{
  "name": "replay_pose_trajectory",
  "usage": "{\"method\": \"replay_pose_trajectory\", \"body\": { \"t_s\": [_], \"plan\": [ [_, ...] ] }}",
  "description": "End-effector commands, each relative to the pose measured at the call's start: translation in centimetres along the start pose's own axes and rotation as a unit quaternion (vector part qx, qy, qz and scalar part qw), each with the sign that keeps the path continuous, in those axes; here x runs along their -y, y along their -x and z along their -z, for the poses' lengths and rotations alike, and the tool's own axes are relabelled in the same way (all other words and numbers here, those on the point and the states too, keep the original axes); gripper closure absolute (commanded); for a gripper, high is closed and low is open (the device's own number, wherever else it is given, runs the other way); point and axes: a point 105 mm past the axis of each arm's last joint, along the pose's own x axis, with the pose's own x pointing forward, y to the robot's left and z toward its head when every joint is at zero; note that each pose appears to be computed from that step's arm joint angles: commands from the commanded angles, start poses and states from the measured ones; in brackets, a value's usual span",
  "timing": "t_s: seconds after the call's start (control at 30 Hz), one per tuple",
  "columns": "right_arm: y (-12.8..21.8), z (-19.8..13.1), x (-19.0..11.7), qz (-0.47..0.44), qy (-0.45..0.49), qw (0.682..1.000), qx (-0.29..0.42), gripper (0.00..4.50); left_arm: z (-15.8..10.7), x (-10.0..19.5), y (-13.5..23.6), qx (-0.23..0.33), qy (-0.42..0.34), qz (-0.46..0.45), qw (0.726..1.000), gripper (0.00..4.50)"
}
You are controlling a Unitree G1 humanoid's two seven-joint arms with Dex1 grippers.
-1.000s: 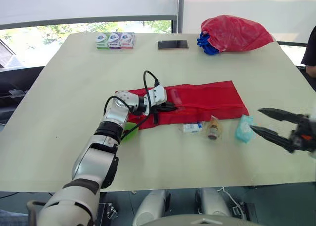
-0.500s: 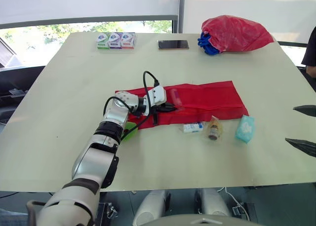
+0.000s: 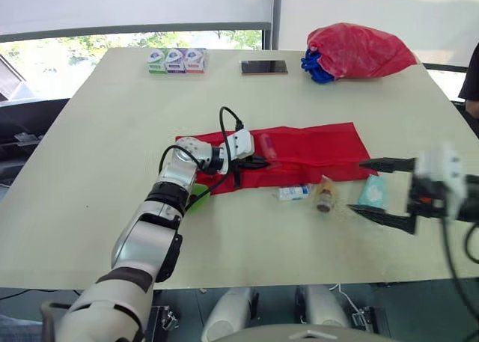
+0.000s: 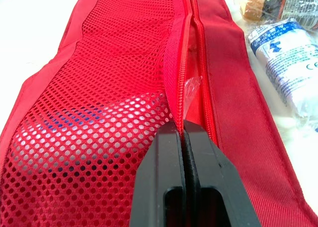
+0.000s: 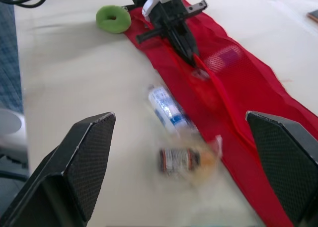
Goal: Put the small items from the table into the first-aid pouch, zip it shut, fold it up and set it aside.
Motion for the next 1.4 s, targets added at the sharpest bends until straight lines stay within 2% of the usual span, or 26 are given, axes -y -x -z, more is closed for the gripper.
{"method": "replay_pose_trajectory", "body": {
  "t_s": [0.03,0.23,0.37,0.67,0.7,0.73,0.8,0.9,0.97,1.07,1.2,1.4],
  "plan": [
    [-2.7,0.8,0.5,0.016,0.049,0.998,-0.034,0.02,-1.3,-0.8,-0.1,0.01,-0.024,-0.007,1.0,4.5],
    [-6.3,2.5,1.3,0.004,0.068,0.99,-0.127,0.02,-1.4,-0.9,-0.2,0.01,-0.026,-0.008,1.0,4.5],
    [-8.4,2.2,2.2,0.008,0.081,0.985,-0.155,0.02,-1.4,-0.8,-0.3,0.011,-0.024,-0.007,1.0,4.5],
    [-10.1,2.9,1.7,-0.026,0.104,0.971,-0.216,0.02,-1.6,-0.6,-0.6,0.017,-0.024,-0.004,1.0,4.5],
    [-10.1,3.0,1.9,-0.024,0.107,0.969,-0.22,0.41,-1.6,-0.6,-0.6,0.017,-0.024,-0.004,1.0,4.5],
    [-10.2,3.0,2.1,-0.022,0.115,0.968,-0.222,0.54,-1.6,-0.6,-0.6,0.017,-0.024,-0.004,1.0,4.5],
    [-10.2,3.2,2.4,-0.017,0.128,0.965,-0.23,1.26,-1.5,-0.6,-0.6,0.017,-0.024,-0.005,1.0,4.5],
    [-10.3,3.2,2.6,-0.013,0.131,0.964,-0.231,2.61,-1.6,-0.6,-0.6,0.018,-0.024,-0.006,1.0,4.5],
    [-10.5,2.6,2.4,-0.011,0.119,0.969,-0.214,3.79,-1.6,-0.7,-0.6,0.018,-0.025,-0.007,1.0,4.5],
    [-10.9,1.4,2.3,-0.002,0.074,0.982,-0.177,4.48,-1.6,-0.7,-0.6,0.018,-0.025,-0.007,1.0,4.5],
    [-9.9,0.8,3.3,0.05,-0.036,0.987,-0.147,4.48,-1.7,-0.8,-0.4,0.027,-0.019,-0.014,0.999,4.5],
    [-7.8,3.4,4.5,0.116,-0.095,0.968,-0.204,4.48,-1.7,-0.6,-0.4,0.039,-0.013,-0.015,0.999,4.5]
  ]
}}
